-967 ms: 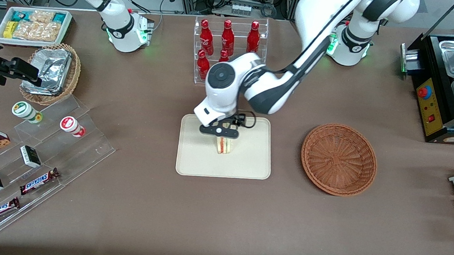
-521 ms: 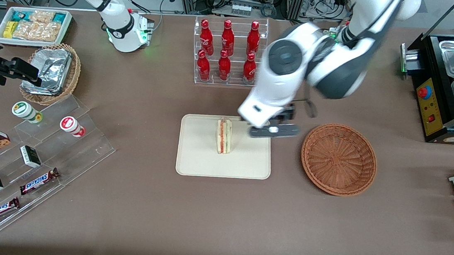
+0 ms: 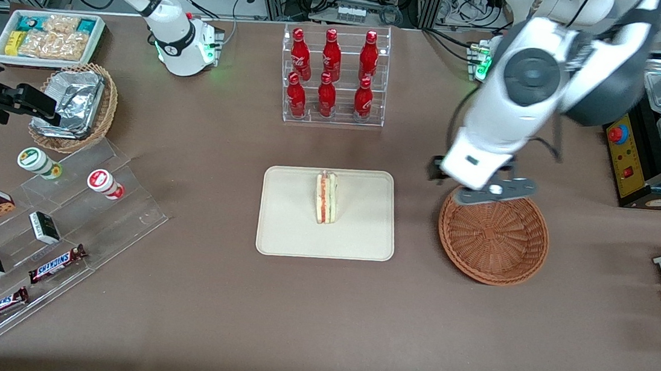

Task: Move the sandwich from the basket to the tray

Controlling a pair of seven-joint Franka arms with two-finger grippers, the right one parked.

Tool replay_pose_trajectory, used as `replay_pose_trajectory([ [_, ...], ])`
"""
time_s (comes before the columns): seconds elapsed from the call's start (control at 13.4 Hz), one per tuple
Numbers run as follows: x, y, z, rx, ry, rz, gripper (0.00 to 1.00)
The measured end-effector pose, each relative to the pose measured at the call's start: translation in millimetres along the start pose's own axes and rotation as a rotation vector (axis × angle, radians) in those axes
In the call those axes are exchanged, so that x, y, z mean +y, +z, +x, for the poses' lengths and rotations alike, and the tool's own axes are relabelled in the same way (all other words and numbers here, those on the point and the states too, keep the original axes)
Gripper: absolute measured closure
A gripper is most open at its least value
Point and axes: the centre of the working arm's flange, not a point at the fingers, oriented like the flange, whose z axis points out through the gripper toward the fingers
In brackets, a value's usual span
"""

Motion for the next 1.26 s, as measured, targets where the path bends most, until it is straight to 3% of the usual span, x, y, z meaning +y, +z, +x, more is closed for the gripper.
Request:
replay_pose_trajectory([
  [0.37, -102, -21, 14, 0.007, 0.08, 0.0, 0.01],
  [0.67, -178, -37, 24, -0.012, 0.154, -0.049, 0.0],
  [1.26, -221, -46, 31, 0.007, 0.173, -0.071, 0.0],
])
